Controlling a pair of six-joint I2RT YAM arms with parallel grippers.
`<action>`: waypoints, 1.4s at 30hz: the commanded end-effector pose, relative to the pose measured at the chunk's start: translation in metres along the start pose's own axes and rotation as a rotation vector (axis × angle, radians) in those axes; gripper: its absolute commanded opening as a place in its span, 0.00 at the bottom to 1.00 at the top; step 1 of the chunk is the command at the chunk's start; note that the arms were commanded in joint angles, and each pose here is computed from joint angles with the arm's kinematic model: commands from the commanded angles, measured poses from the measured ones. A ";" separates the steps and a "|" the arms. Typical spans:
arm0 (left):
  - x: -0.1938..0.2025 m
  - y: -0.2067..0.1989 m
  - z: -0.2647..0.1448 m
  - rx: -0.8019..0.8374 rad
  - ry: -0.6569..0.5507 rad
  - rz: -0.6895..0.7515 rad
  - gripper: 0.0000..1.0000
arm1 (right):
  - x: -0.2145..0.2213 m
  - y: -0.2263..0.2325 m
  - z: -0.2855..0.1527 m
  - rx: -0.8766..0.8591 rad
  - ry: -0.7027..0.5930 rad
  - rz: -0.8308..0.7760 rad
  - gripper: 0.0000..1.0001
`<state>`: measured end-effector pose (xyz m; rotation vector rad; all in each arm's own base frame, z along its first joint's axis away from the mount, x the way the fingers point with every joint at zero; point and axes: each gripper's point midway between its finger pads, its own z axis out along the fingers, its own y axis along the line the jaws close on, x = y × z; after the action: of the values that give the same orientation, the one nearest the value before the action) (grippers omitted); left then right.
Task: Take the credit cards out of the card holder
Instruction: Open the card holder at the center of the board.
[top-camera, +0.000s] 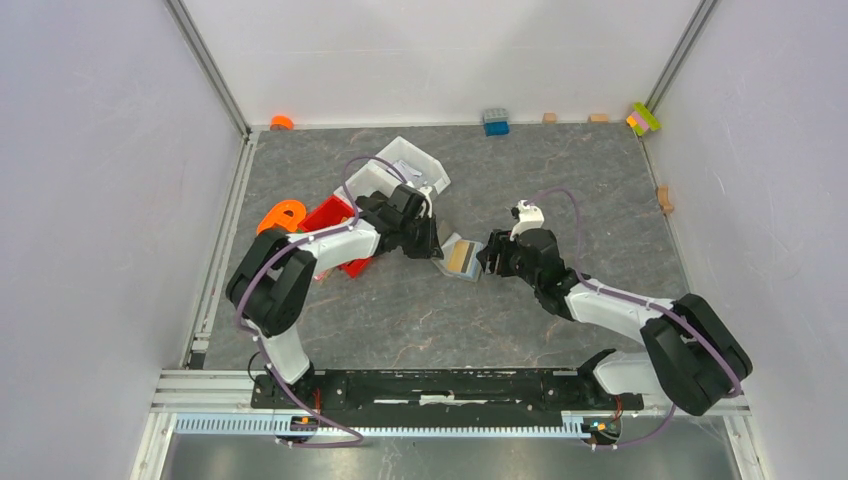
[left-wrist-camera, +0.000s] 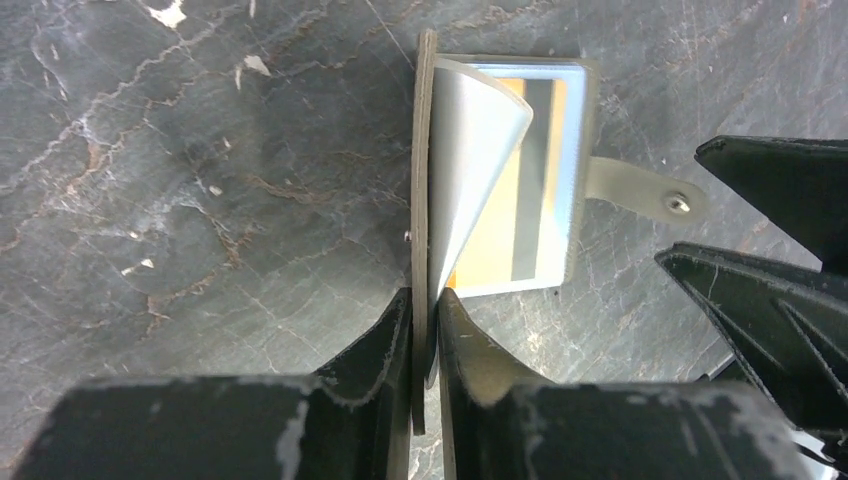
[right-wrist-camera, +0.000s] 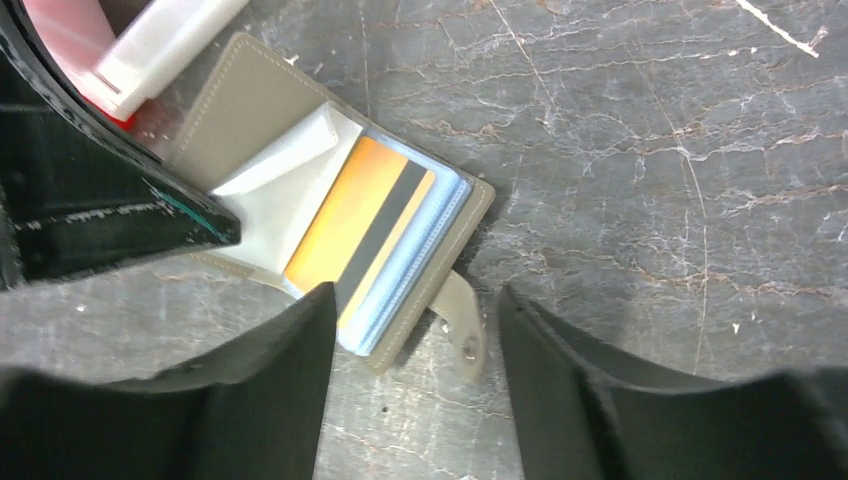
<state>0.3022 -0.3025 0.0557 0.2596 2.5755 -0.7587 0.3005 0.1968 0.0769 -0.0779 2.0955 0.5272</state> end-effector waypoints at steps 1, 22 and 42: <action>0.002 0.002 0.010 0.031 0.019 -0.046 0.19 | -0.005 0.004 0.007 -0.042 0.002 0.061 0.73; 0.005 0.003 0.015 0.046 0.046 -0.056 0.20 | 0.027 0.019 0.027 -0.201 0.140 0.154 0.66; 0.005 -0.007 0.014 0.101 0.042 -0.061 0.22 | 0.025 0.029 0.017 -0.297 0.099 0.189 0.90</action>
<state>0.2998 -0.3093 0.0414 0.2519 2.6120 -0.8634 0.2841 0.2201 0.0457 -0.0549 2.1586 0.8911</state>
